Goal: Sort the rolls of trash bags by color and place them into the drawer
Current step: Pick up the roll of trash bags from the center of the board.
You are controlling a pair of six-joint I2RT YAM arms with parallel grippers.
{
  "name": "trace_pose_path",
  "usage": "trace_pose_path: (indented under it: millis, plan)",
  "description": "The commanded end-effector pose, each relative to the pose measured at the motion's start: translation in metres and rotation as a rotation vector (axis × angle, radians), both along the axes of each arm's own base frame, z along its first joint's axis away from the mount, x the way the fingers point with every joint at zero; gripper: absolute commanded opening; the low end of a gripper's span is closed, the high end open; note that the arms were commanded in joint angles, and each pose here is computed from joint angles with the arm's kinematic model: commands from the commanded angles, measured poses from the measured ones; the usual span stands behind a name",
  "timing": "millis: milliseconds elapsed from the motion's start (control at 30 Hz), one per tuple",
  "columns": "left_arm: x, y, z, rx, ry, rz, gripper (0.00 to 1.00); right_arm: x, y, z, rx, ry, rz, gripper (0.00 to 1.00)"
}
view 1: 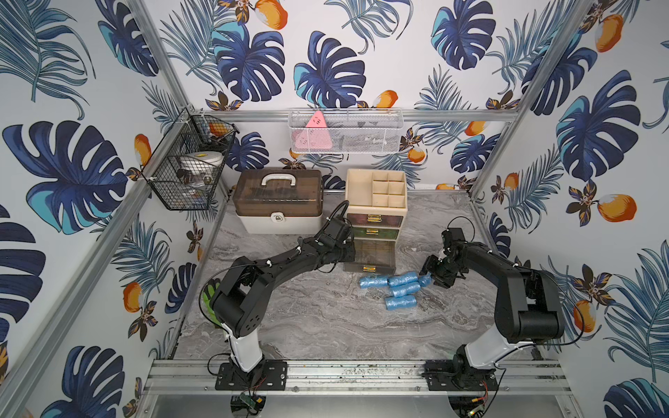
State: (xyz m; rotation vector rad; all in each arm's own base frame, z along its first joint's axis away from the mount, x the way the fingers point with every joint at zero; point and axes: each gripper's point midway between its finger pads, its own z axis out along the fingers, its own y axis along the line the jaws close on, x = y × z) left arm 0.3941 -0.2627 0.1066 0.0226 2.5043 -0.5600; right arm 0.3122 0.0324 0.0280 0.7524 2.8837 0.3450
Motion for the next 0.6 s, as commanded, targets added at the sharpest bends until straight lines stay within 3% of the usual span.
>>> trace_pose_path:
  millis: [0,200,400,567]
  plan:
    - [0.000,0.001,0.014,-0.022,-0.038,-0.008,0.46,0.005,-0.001,-0.002,-0.004,-0.021,-0.003,0.53]
    - [-0.013,0.008,0.026,-0.039,-0.051,-0.002,0.49,0.008,0.003,0.013,0.021,-0.077,-0.003,0.28]
    - [-0.024,0.018,0.041,-0.059,-0.075,0.005,0.50,0.014,0.019,0.056,0.098,-0.198,0.037,0.19]
    - [-0.028,0.030,0.047,-0.090,-0.078,0.026,0.51,0.017,0.072,0.090,0.264,-0.292,0.206,0.16]
